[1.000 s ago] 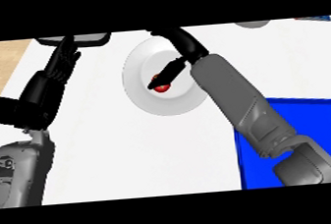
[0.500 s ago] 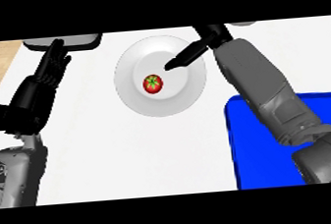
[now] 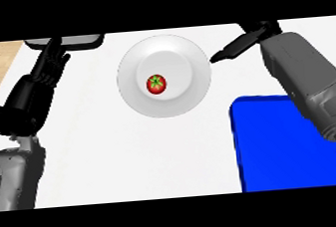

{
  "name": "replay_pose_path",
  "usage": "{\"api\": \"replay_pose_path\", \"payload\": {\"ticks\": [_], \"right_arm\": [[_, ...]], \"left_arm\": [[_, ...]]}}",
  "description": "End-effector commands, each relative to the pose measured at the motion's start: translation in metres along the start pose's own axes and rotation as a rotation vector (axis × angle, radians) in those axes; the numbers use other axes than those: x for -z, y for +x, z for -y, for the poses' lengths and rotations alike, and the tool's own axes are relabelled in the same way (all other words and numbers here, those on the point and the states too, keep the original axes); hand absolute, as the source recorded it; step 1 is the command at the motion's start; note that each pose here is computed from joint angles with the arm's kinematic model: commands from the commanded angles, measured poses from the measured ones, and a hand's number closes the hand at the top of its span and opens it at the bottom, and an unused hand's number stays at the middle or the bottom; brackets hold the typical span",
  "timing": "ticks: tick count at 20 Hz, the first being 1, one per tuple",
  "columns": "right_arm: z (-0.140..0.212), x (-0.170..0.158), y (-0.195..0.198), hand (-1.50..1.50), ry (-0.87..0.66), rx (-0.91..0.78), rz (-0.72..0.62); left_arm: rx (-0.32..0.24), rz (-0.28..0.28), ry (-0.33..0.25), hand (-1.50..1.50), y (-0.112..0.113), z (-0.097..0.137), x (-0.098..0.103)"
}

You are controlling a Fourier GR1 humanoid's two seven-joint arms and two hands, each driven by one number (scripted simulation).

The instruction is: Pick the tomato from the tray and place it in the plate

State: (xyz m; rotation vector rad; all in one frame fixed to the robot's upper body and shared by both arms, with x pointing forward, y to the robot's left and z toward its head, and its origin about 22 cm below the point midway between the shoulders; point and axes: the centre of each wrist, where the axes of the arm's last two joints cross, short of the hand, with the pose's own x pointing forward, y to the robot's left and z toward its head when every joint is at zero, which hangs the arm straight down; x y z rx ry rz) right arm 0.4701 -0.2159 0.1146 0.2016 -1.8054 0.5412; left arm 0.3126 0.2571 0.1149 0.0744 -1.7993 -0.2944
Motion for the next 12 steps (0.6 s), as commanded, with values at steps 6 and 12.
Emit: {"api": "replay_pose_path", "payload": {"ticks": [6,12], "right_arm": [[0.05,-0.04,-0.013,-1.5,0.023,-0.034,0.012],[0.094,-0.063,0.001,-1.5,-0.034,-0.114,0.058]], "left_arm": [[0.007,0.018,-0.019,0.0,0.007,0.002,0.006],[-0.006,0.011,-0.009,0.0,0.002,0.002,0.006]]}}
